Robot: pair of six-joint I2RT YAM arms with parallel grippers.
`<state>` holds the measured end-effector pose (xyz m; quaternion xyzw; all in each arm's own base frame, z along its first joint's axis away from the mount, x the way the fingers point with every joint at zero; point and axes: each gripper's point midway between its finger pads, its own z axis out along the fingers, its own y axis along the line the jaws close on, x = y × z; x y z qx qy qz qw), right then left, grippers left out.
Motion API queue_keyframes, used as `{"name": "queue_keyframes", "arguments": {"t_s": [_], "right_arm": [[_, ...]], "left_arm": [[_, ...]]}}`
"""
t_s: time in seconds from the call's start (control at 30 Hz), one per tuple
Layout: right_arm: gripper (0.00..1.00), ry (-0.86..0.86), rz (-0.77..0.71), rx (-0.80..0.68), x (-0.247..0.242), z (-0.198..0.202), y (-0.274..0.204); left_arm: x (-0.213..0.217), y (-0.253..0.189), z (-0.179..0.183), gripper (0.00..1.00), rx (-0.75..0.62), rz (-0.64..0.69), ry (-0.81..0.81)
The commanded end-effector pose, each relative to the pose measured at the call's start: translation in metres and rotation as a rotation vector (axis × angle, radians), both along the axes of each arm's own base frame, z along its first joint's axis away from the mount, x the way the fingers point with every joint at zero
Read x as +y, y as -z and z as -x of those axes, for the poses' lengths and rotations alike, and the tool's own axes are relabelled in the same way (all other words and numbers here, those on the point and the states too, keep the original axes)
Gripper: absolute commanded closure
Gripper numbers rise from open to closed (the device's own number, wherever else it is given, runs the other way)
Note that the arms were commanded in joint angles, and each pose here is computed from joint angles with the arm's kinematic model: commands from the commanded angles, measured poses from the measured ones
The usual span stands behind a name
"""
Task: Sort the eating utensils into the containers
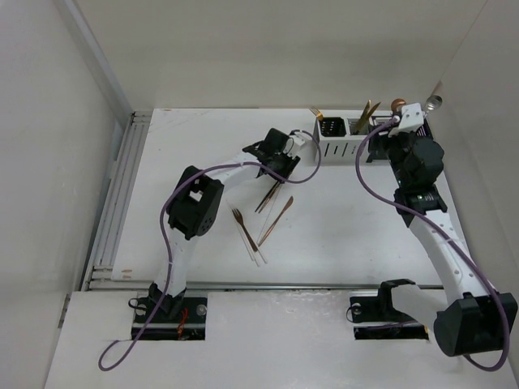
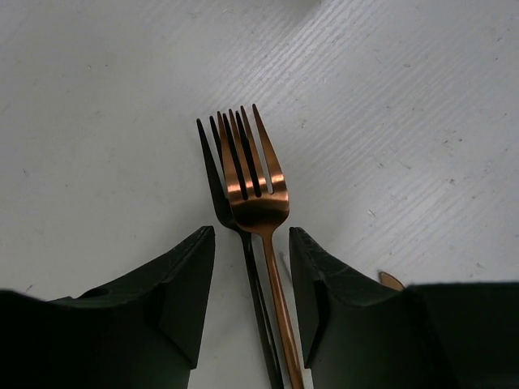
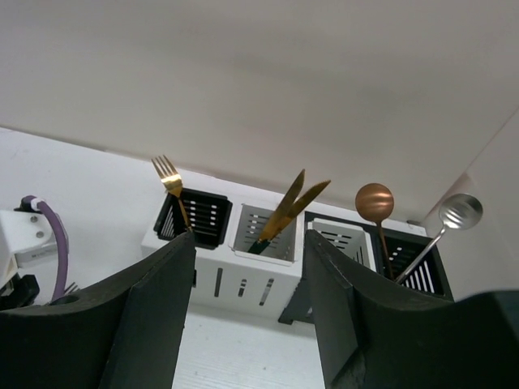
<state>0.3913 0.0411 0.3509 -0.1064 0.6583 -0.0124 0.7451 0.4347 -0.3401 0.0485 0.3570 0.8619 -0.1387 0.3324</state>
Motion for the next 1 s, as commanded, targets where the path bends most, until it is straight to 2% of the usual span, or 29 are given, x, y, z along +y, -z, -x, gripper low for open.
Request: {"name": "queue_keyframes", "arguments": {"t_s": [0.0, 0.4, 0.47, 0.57, 0.67, 0.73, 0.77, 0.97], "right_arm": [[0.38, 0.026, 0.023, -0.032, -0.004, 0.006, -0.009], [0.37, 0.050, 0.071, -0.038, -0.010, 0.010, -0.011], [0.37, 0.060, 0.070, -0.047, -0.014, 0.012, -0.015], [0.36, 0.072, 0.078, -0.056, -0.016, 0.014, -0.018], [0.36, 0.073, 0.088, -0.048, -0.017, 0.016, -0.014], [0.36, 0.073, 0.088, -0.048, -0.017, 0.016, -0.014], [0.36, 0.074, 0.087, -0.057, -0.017, 0.019, -0.018], [0.36, 0.074, 0.087, -0.057, -0.017, 0.021, -0.016]], "left_arm": [[-0.009, -0.010, 0.007, 0.62, 0.015, 0.033, 0.009], [-0.012, 0.009, 0.006, 0.64, 0.035, 0.009, -0.003], [-0.011, 0.014, 0.007, 0.69, 0.042, 0.004, -0.003], [-0.011, 0.019, 0.008, 0.70, 0.054, 0.002, -0.010], [-0.013, 0.015, 0.006, 0.83, 0.054, 0.017, -0.023], [-0.012, 0.015, 0.005, 0.98, 0.049, 0.011, -0.031], [-0.014, 0.006, 0.002, 1.00, 0.034, 0.023, -0.030], [-0.010, -0.022, 0.001, 1.00, -0.005, 0.028, -0.036]]}}
